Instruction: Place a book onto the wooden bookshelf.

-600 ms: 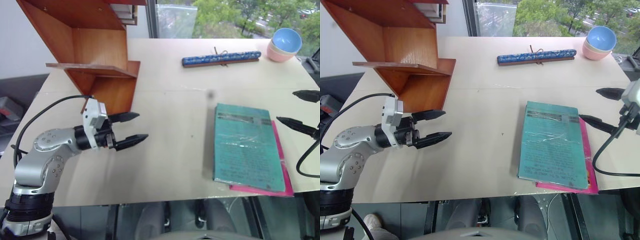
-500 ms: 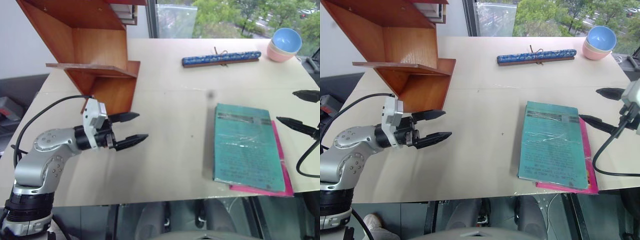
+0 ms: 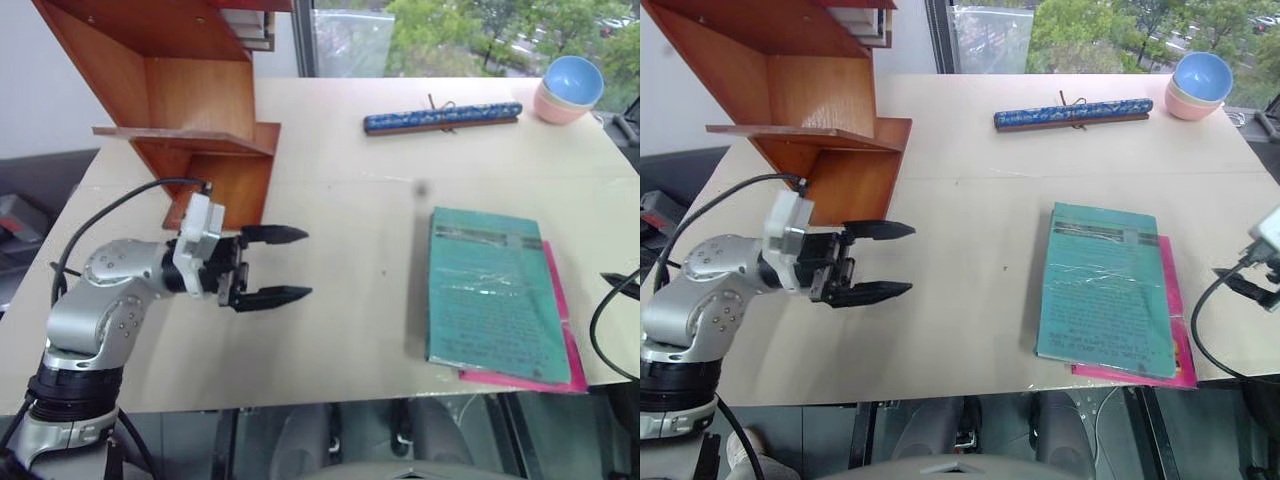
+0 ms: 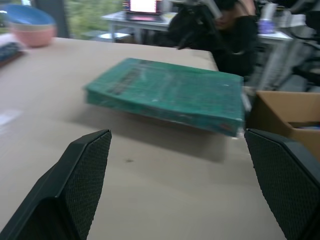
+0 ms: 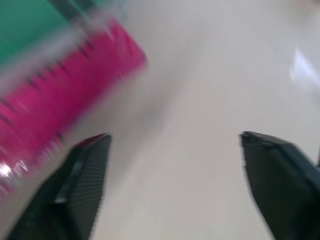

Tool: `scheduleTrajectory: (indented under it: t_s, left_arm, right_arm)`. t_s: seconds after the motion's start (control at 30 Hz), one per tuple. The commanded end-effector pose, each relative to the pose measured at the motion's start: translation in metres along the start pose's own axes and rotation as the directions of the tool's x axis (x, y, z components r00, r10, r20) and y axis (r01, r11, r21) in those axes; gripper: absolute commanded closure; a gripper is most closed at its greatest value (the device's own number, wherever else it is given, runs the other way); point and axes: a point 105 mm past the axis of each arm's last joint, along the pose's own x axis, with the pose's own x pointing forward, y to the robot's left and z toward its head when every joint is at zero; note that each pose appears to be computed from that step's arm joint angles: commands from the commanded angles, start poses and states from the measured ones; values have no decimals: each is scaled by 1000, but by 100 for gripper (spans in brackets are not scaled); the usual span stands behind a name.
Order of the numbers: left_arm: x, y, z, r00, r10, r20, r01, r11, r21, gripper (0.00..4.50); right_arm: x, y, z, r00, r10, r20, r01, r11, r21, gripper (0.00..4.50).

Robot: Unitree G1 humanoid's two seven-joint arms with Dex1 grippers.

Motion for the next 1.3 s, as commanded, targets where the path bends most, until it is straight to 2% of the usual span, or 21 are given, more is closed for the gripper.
scheduleTrajectory:
  t_s: [0.03,0.13,0.17,0.2,0.23,0.47,0.7,0.87,1.03,1.13,1.3]
  left_arm:
    - [10,-6,13,997,-69,23,68,995,69,0]
    - [13,-6,14,996,-87,20,85,994,75,0]
    - [14,-6,14,996,-92,18,91,993,75,0]
    - [14,-7,13,995,-96,16,94,993,74,0]
    - [14,-7,13,995,-99,13,98,993,73,0]
    - [9,-8,7,999,-47,-7,47,998,39,0]
    - [1,-7,2,1000,-1,-30,2,1000,24,0]
    - [-3,-6,2,999,18,-40,-17,1000,21,0]
    - [-3,-9,1,999,18,-43,-17,1000,15,0]
    - [-3,-10,-1,999,12,-43,-12,1000,-2,0]
    - [0,-9,-4,999,9,-33,-9,1000,-11,0]
  right_arm:
    - [-1,6,-4,998,-22,-66,22,1000,4,246]
    - [7,20,-16,991,14,-130,-14,1000,-2,356]
    - [12,27,-18,990,39,-139,-39,999,3,407]
    - [17,35,-19,988,64,-137,-63,998,12,407]
    - [21,43,-17,987,99,-126,-96,995,27,440]
    - [50,82,14,975,224,-5,-223,971,84,440]
    - [67,106,56,949,297,107,-306,948,83,440]
    - [73,114,70,940,314,135,-326,942,80,440]
    - [68,103,68,955,265,134,-278,956,96,440]
    - [48,74,59,980,157,121,-171,978,122,440]
    - [11,50,43,995,66,77,-76,989,127,440]
